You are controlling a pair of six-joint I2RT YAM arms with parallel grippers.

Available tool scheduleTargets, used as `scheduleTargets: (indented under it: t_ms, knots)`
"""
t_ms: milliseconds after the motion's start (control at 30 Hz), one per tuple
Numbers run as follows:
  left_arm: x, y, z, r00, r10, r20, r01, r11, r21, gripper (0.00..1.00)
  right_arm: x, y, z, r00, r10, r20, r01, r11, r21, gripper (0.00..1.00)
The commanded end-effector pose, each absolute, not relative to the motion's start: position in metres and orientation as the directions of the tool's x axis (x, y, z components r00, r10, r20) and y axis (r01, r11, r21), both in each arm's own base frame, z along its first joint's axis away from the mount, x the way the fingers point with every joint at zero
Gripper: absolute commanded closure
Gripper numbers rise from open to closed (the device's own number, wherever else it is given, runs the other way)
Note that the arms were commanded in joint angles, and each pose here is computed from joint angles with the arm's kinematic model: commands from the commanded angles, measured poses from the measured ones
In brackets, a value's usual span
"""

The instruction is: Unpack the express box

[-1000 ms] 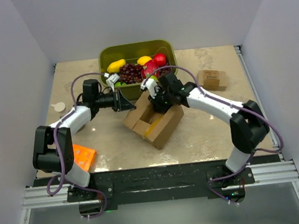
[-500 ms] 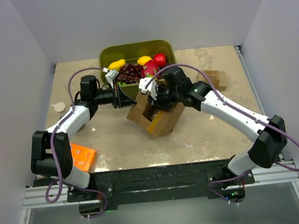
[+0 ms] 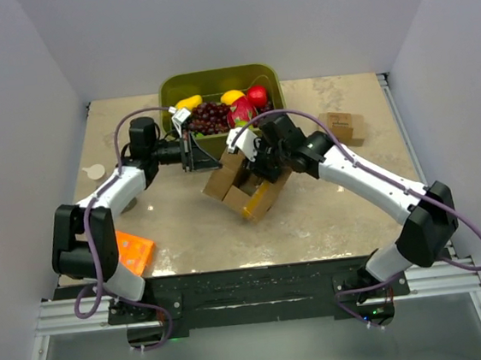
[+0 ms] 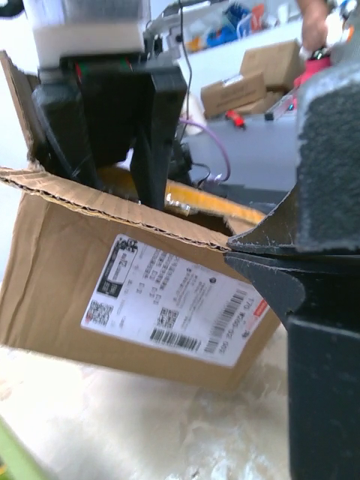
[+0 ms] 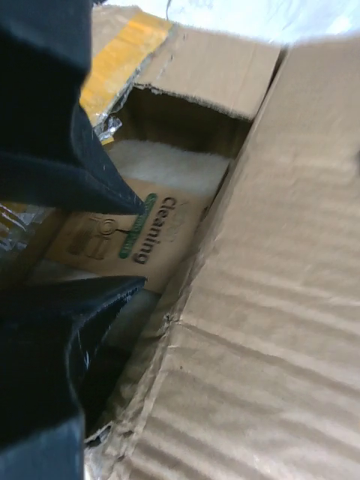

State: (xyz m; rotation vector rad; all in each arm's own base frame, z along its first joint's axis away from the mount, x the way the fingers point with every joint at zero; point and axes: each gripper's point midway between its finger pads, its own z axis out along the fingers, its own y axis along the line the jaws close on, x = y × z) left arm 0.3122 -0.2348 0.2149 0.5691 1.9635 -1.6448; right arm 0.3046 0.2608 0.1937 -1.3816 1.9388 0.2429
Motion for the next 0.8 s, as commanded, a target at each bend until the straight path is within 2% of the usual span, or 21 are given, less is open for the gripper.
scheduleTargets:
  t_ms: [0, 133, 200, 367, 533, 633, 767]
  knots:
    - [0.307, -0.227, 0.207, -0.846, -0.009, -0.533, 0.526, 0.150, -0.837, 1.00, 0.315, 0.233, 0.165, -0.203, -0.800, -0.565, -0.853, 0.428, -0.299, 0.51]
    - [0.299, -0.224, 0.179, -0.917, 0.022, -0.398, 0.395, 0.184, -0.900, 1.00, 0.333, 0.227, 0.140, -0.288, -0.773, -0.566, -0.852, 0.476, -0.216, 0.44]
    - [0.298, -0.222, 0.169, -0.927, 0.020, -0.375, 0.370, 0.208, -0.905, 1.00, 0.344, 0.227, 0.124, -0.326, -0.778, -0.537, -0.859, 0.481, -0.175, 0.42]
    - [0.295, -0.220, 0.144, -0.970, 0.021, -0.242, 0.241, 0.212, -0.947, 1.00, 0.369, 0.230, 0.112, -0.321, -0.790, -0.523, -0.876, 0.457, -0.153, 0.31]
    - [0.303, -0.219, 0.132, -0.972, 0.027, -0.232, 0.231, 0.250, -0.940, 1.00, 0.383, 0.239, 0.101, -0.272, -0.791, -0.547, -0.909, 0.398, -0.124, 0.26]
    - [0.307, -0.219, 0.128, -0.969, 0.035, -0.245, 0.245, 0.267, -0.932, 1.00, 0.381, 0.244, 0.083, -0.284, -0.803, -0.523, -0.936, 0.351, -0.029, 0.26]
    - [0.311, -0.217, 0.123, -0.956, 0.052, -0.288, 0.291, 0.289, -0.912, 1.00, 0.357, 0.236, 0.052, -0.281, -0.854, -0.438, -0.959, 0.260, 0.110, 0.25]
